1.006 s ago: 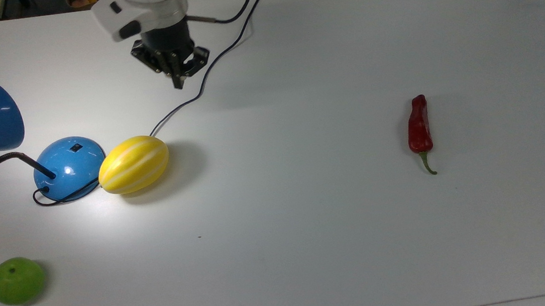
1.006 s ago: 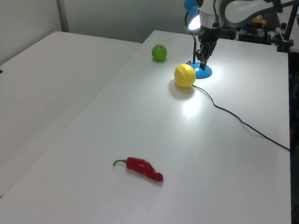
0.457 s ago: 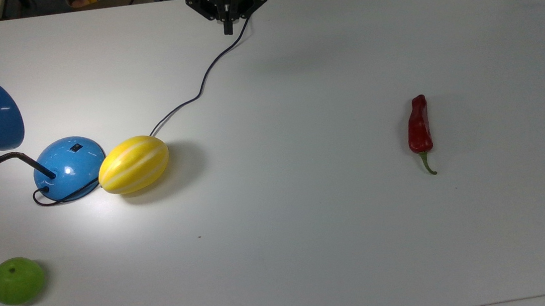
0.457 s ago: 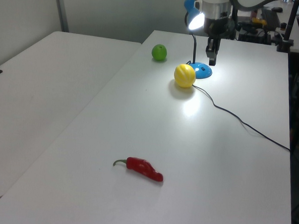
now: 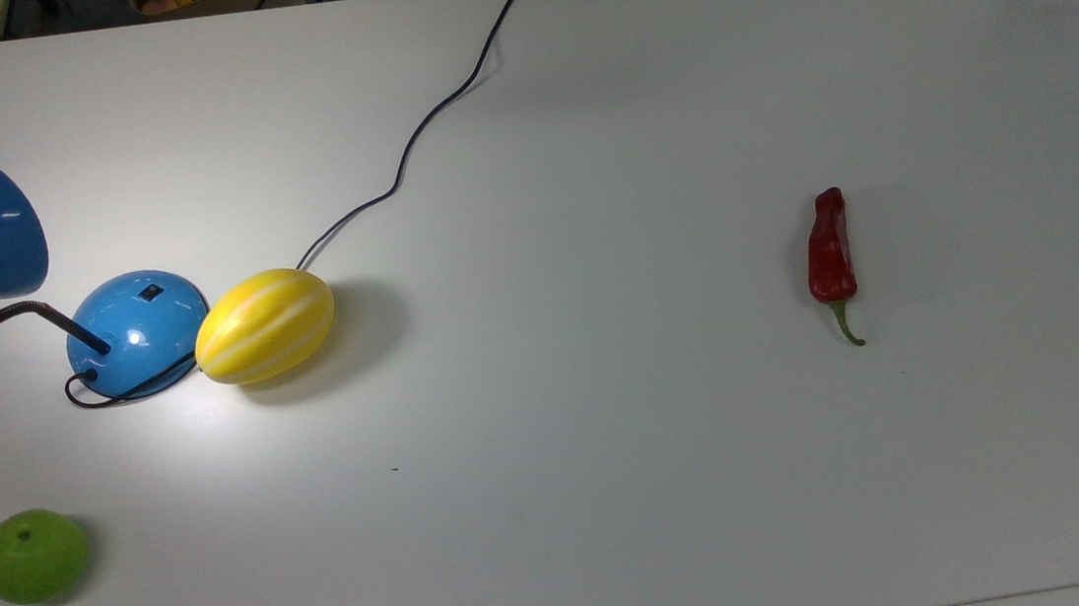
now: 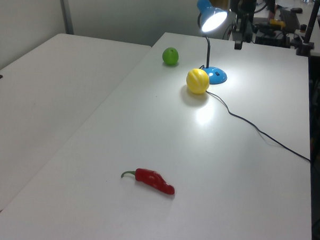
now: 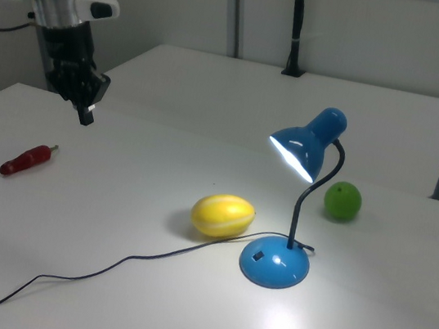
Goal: Turn on desk lamp
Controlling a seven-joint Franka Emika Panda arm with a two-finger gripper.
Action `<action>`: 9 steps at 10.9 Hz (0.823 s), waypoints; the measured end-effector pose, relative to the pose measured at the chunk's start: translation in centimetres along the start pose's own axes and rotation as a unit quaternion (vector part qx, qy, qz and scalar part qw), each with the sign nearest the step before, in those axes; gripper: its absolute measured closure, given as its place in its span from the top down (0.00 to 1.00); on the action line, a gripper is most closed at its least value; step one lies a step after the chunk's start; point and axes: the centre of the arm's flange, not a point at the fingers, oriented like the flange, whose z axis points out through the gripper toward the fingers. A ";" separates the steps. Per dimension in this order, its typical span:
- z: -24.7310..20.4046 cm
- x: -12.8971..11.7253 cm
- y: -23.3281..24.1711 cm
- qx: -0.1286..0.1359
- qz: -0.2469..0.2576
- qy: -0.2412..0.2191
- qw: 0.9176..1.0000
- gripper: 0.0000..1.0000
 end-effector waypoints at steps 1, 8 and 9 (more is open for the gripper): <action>-0.9 0.0 0.8 0.000 0.007 0.006 1.000 0.01; -1.4 -0.2 3.0 0.005 0.024 0.004 1.000 0.70; -1.3 -0.4 3.0 0.005 0.024 -0.003 1.000 0.85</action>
